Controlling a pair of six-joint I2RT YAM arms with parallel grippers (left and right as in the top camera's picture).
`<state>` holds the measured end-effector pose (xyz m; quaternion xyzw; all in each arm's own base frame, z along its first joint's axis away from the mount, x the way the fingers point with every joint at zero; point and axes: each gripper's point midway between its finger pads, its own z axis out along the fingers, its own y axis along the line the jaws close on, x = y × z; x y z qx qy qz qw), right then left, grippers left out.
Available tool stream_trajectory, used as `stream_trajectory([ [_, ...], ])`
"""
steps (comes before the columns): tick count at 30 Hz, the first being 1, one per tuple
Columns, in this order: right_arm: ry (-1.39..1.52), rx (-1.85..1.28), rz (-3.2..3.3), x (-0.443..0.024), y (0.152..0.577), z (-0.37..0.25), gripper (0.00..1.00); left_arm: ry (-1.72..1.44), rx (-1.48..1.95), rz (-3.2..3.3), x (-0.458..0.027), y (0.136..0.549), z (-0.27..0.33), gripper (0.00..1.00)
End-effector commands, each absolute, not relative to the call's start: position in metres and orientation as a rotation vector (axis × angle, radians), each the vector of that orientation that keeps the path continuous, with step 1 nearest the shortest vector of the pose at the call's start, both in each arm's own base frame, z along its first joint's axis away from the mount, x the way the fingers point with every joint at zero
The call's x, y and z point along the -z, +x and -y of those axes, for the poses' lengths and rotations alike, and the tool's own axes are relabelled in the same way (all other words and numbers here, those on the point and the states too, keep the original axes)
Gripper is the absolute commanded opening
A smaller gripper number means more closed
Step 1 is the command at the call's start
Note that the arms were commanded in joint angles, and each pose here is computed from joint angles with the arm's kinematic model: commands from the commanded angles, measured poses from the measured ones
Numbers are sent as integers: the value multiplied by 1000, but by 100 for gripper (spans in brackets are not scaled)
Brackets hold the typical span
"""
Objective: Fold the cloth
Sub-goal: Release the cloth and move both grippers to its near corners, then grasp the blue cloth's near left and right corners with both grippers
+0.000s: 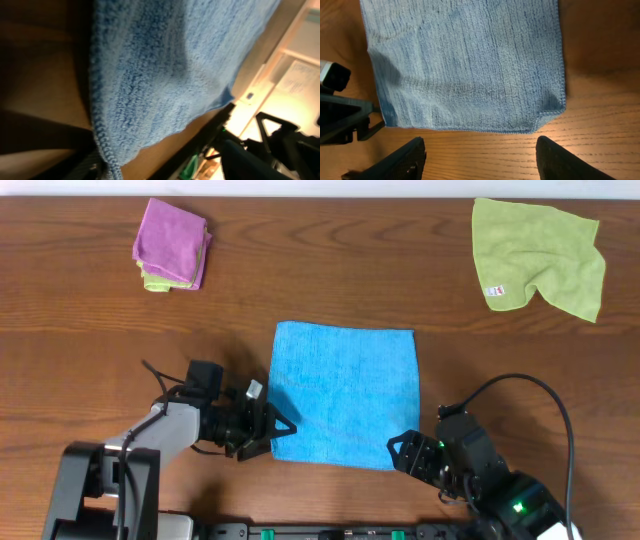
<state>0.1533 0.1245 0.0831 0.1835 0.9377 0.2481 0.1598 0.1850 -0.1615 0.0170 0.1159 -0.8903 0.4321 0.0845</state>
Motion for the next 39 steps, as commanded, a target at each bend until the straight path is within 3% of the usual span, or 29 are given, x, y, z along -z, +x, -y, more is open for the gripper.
stream_trajectory([
  [1,541,-720,-2677,-83,153,-124,72,356,-1042,2757,14,172,144,69],
  [3,538,-728,-2680,-83,153,-125,72,330,-1021,2774,16,172,145,59],
  [6,536,-736,-2684,-83,152,-126,72,299,-997,2787,18,170,147,31],
  [12,539,-726,-2695,-81,151,-126,72,277,-976,2795,20,168,148,6],
  [25,596,-481,-2837,-21,143,-108,70,216,-973,2761,9,164,145,6],
  [39,630,-423,-2907,11,157,-119,57,217,-987,2735,6,160,147,6],
])
